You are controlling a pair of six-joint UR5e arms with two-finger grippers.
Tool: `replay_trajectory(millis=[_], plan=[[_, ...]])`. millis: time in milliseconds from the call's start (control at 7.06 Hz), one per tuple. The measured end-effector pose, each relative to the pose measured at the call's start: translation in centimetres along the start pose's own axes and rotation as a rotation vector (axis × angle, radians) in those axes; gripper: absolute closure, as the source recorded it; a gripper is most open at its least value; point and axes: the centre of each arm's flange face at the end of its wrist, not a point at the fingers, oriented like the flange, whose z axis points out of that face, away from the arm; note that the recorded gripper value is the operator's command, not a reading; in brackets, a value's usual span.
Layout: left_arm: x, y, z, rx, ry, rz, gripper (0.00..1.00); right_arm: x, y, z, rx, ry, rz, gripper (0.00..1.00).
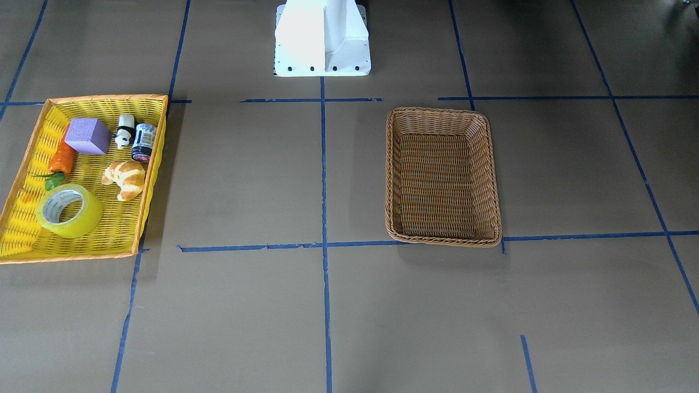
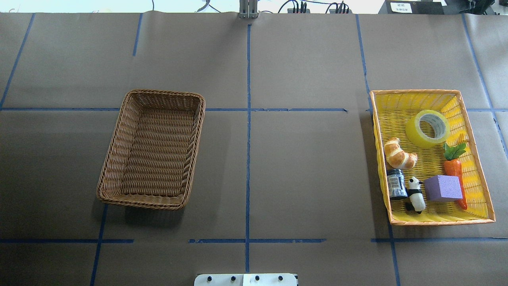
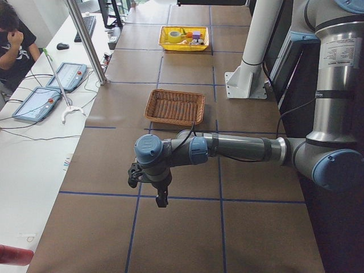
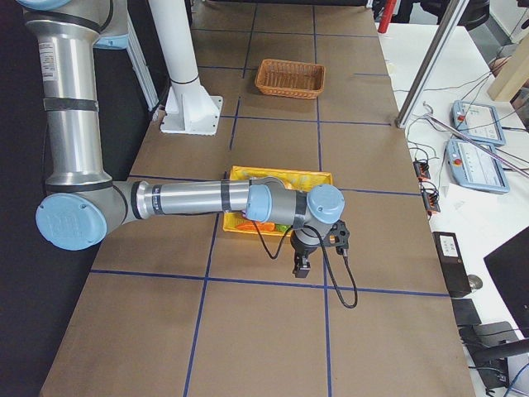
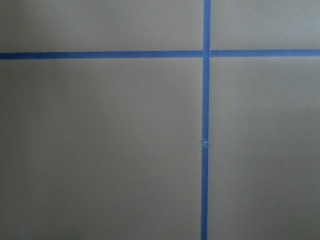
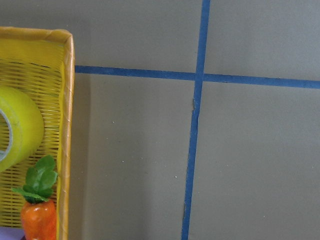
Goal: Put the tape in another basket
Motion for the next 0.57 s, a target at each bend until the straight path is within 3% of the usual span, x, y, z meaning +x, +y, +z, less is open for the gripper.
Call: replay_trajectory(millis=[567], plan=[[-0.6, -0.14, 0.79, -0.022, -0.05, -0.006, 0.0, -0.34, -0.1, 0.0, 0.002, -0.016, -0.008, 0.0]])
